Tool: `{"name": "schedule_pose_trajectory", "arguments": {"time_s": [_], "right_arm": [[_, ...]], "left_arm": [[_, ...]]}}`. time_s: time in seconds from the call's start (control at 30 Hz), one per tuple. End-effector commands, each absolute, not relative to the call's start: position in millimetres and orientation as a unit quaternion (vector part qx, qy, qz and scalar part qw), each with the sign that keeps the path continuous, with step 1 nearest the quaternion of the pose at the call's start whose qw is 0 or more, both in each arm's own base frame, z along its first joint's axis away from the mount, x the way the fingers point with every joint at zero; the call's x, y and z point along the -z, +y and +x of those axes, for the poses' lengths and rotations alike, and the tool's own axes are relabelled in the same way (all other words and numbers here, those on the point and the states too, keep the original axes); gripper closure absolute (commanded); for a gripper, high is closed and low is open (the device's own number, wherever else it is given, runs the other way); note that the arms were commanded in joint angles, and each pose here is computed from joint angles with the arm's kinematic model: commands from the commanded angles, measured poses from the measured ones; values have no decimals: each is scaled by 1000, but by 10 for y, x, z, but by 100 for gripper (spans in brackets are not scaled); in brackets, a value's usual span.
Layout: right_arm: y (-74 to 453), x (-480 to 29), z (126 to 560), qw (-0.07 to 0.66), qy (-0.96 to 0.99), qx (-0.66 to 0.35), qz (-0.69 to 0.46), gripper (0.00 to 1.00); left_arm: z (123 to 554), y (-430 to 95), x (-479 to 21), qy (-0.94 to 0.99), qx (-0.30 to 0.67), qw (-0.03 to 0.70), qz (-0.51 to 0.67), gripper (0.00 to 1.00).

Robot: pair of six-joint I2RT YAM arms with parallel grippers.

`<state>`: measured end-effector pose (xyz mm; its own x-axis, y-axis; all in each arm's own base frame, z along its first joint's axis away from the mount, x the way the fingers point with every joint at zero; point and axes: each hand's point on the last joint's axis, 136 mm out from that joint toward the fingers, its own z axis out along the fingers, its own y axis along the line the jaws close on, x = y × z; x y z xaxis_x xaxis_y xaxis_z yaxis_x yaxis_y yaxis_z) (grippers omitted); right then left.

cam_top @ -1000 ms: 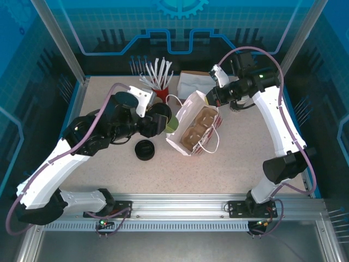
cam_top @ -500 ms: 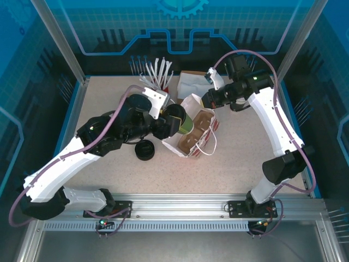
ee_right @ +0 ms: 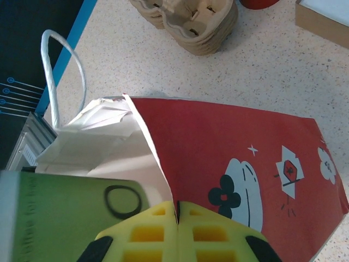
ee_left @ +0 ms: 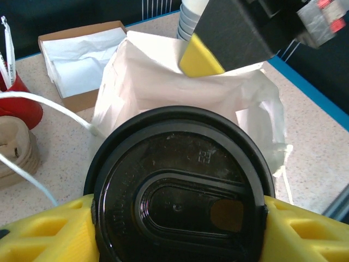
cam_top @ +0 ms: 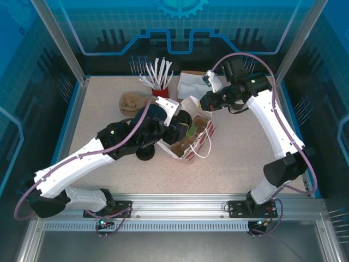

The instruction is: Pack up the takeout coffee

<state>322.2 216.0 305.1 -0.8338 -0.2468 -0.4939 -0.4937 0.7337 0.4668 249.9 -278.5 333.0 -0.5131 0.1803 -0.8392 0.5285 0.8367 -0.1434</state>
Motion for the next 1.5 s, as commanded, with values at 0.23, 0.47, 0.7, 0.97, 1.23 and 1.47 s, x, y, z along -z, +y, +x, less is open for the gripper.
{"name": "schedule_pose_trajectory", "arguments": {"time_s": [0.23, 0.47, 0.7, 0.97, 1.23, 1.47], "right_arm": [[2339, -3097, 3156, 223, 887, -320, -246, 100], [2375, -3069, 3184, 226, 882, -323, -258, 100], [2392, -3045, 3134, 219, 879, -329, -266, 100], [2389, -3103, 3020, 242, 866, -327, -289, 100], [2416, -3361, 2949, 269, 845, -342, -312, 100], [2436, -3378, 2832, 274, 824, -356, -347, 100]], "left_arm": [[2691, -2878, -3203, 822, 169, 496, 222, 38], [2747, -2948, -3048, 820, 164, 499, 228, 37], [2856, -2997, -2783, 817, 151, 511, 218, 37], [2911, -3005, -2599, 836, 133, 493, 199, 38], [2910, -2965, -2699, 852, 113, 484, 165, 39], [2907, -3037, -2657, 860, 92, 478, 155, 39]]}}
